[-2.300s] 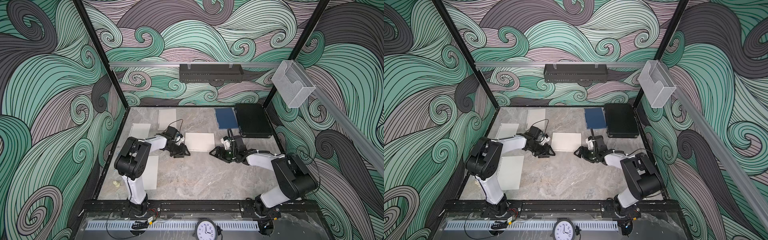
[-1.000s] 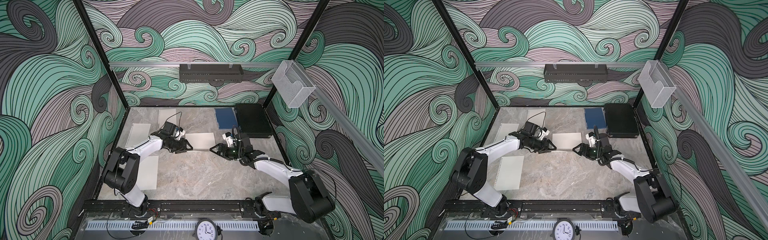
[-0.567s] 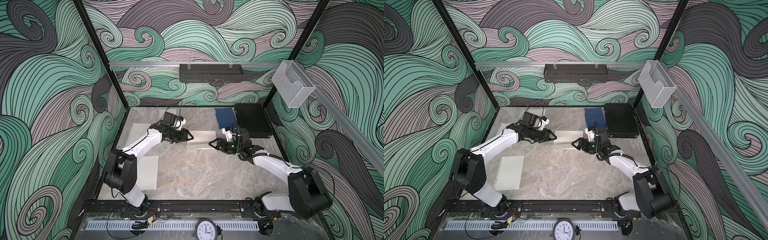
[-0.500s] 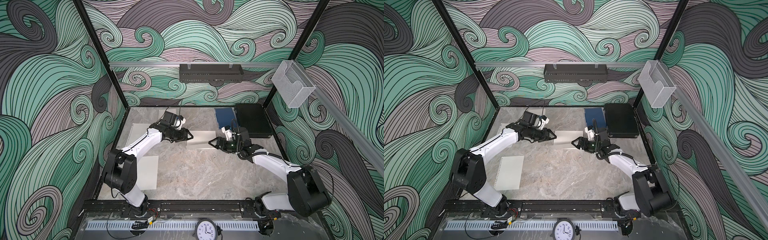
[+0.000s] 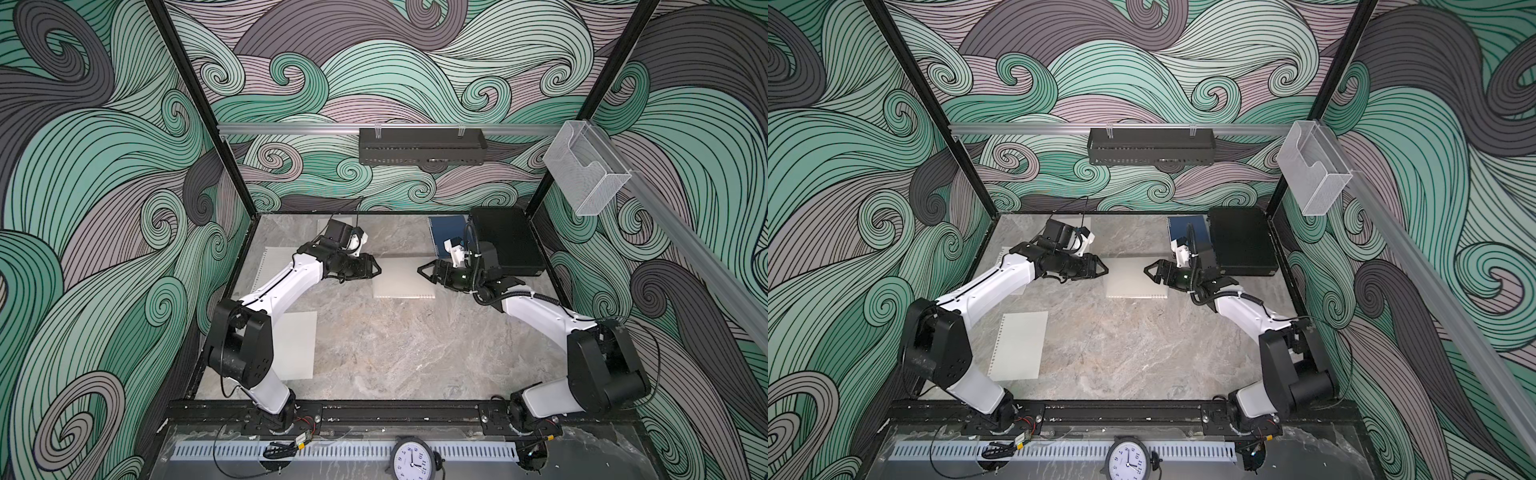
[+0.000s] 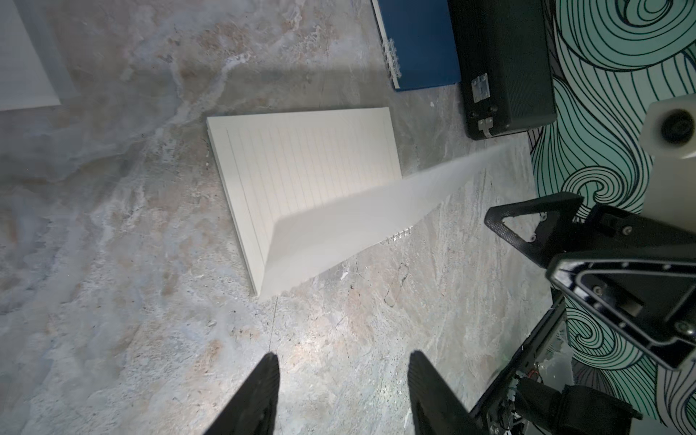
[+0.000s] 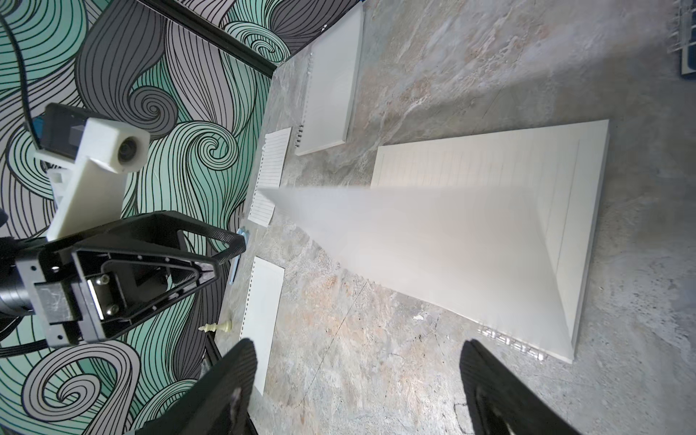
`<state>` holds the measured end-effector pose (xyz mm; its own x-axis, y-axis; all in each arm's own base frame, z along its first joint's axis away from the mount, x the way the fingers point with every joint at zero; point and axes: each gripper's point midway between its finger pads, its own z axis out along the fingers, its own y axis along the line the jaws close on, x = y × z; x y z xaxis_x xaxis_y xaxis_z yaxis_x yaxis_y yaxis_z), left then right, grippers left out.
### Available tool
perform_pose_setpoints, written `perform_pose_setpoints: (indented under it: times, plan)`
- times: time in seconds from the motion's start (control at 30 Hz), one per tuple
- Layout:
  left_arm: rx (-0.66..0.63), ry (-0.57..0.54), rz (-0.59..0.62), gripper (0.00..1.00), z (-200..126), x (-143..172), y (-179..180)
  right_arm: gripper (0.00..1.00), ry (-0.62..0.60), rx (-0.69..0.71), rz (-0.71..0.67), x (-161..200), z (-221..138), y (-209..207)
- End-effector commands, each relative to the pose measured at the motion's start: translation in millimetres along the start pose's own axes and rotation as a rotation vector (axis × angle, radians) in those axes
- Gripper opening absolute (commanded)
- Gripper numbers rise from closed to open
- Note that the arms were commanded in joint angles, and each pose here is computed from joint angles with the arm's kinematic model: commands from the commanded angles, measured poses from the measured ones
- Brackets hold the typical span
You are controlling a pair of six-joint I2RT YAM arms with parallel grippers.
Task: Tear off pages from different notebooks
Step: Close the notebook at the center of the board.
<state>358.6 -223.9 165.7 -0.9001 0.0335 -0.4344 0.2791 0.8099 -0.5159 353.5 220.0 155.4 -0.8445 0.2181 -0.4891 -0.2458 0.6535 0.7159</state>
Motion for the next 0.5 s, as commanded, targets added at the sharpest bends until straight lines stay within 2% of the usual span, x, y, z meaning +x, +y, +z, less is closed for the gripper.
perform_pose_setpoints:
  times: [0.0, 0.17, 0.3, 0.47]
  plan:
    - [-0.024, -0.048, 0.042, 0.55, -18, -13, -4, 0.85, -0.03, 0.009, -0.026, -13, -1, 0]
    - [-0.031, -0.032, 0.04, 0.55, -13, -11, 0, 0.85, -0.027, 0.05, -0.035, -16, 0, -9]
    - [-0.036, 0.001, 0.023, 0.55, -2, -6, 6, 0.85, 0.003, 0.159, -0.037, -10, 3, -32]
    - [-0.02, 0.061, -0.084, 0.55, 31, 6, 17, 0.83, 0.073, 0.254, -0.008, 7, 15, -63]
